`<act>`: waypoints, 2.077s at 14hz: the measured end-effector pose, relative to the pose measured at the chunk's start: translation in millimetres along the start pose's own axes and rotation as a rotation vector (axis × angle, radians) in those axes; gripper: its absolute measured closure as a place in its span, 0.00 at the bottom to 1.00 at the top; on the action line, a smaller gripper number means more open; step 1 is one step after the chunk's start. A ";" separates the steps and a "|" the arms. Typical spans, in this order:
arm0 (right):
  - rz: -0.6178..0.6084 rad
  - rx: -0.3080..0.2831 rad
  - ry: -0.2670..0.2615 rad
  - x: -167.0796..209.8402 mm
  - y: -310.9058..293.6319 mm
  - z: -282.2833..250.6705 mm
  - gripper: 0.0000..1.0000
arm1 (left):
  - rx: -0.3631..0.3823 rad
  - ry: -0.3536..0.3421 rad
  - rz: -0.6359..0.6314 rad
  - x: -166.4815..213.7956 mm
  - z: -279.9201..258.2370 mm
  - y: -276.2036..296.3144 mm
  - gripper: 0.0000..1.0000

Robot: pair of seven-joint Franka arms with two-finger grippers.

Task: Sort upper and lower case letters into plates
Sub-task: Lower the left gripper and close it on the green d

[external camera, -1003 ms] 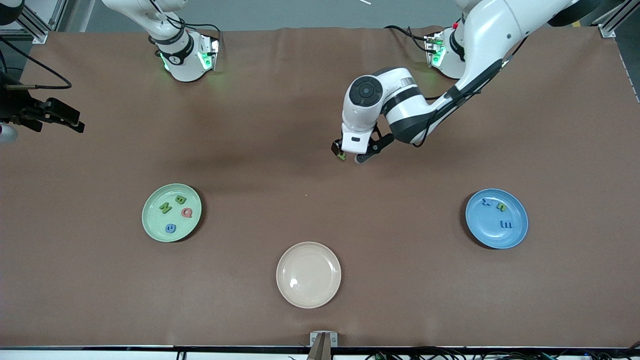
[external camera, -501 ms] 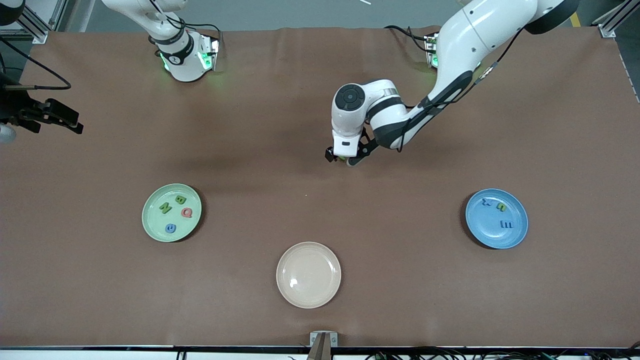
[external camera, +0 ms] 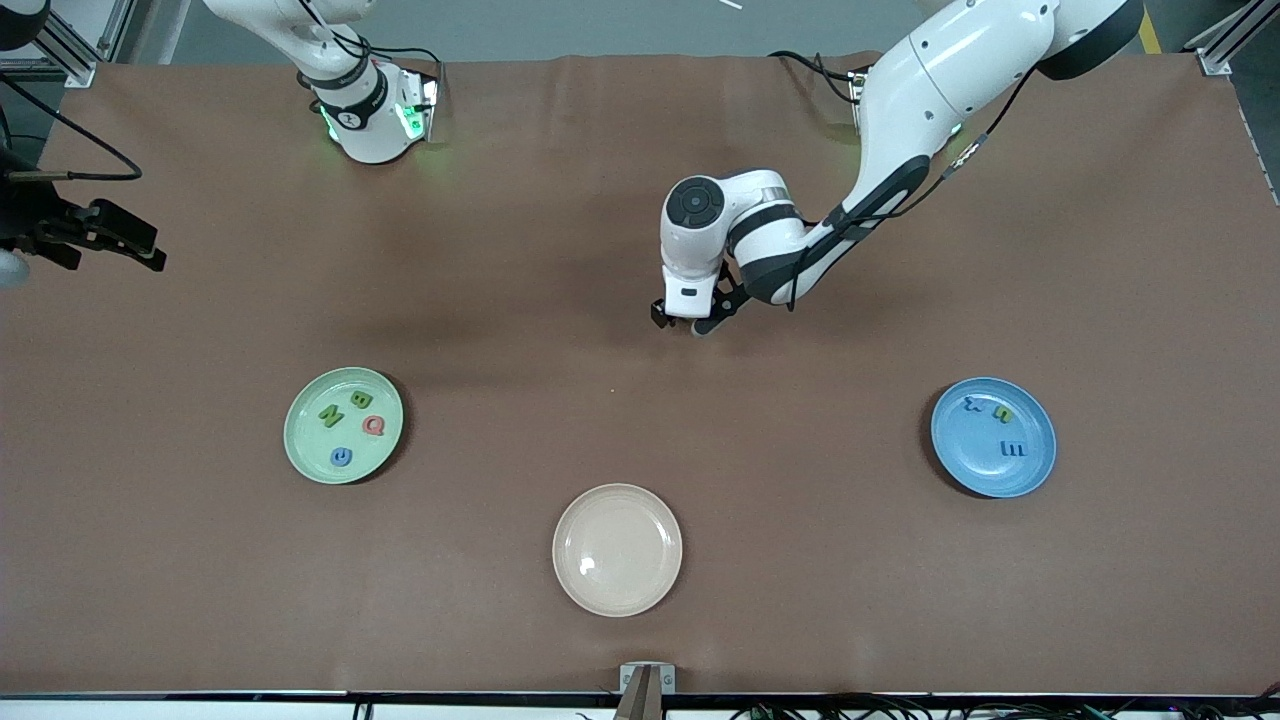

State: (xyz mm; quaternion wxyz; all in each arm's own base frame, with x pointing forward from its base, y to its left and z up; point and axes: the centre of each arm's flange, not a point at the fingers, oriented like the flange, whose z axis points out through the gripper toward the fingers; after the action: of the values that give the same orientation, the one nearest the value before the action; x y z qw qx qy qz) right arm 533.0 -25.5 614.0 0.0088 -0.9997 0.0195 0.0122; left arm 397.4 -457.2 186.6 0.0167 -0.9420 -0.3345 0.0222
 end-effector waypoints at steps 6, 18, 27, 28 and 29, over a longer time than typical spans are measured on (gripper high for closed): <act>-0.001 0.005 -0.003 -0.1 -1.0 0.9 0.00 | -0.005 0.018 -0.025 -4.0 9.1 2.6 0.35; -0.001 0.018 -0.009 -0.6 -2.3 2.6 0.00 | 0.002 0.013 -0.013 -20.6 15.5 3.7 0.40; -0.016 0.011 -0.021 -1.1 -6.6 7.5 0.00 | -0.011 0.012 -0.014 -20.4 12.4 6.8 0.70; -0.012 0.011 -0.022 -1.1 -4.4 8.1 0.00 | -0.011 0.012 -0.014 -20.3 12.4 6.8 0.71; -0.008 0.012 -0.023 -1.2 -2.7 8.8 0.00 | -0.011 0.012 -0.014 -20.3 12.4 6.8 0.71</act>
State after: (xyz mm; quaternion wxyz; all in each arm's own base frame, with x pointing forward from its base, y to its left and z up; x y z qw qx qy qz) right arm 531.7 -22.6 605.3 0.0149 -0.9995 0.0153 0.0238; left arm 385.2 -475.1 174.5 0.0138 -0.9397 -0.3413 0.0149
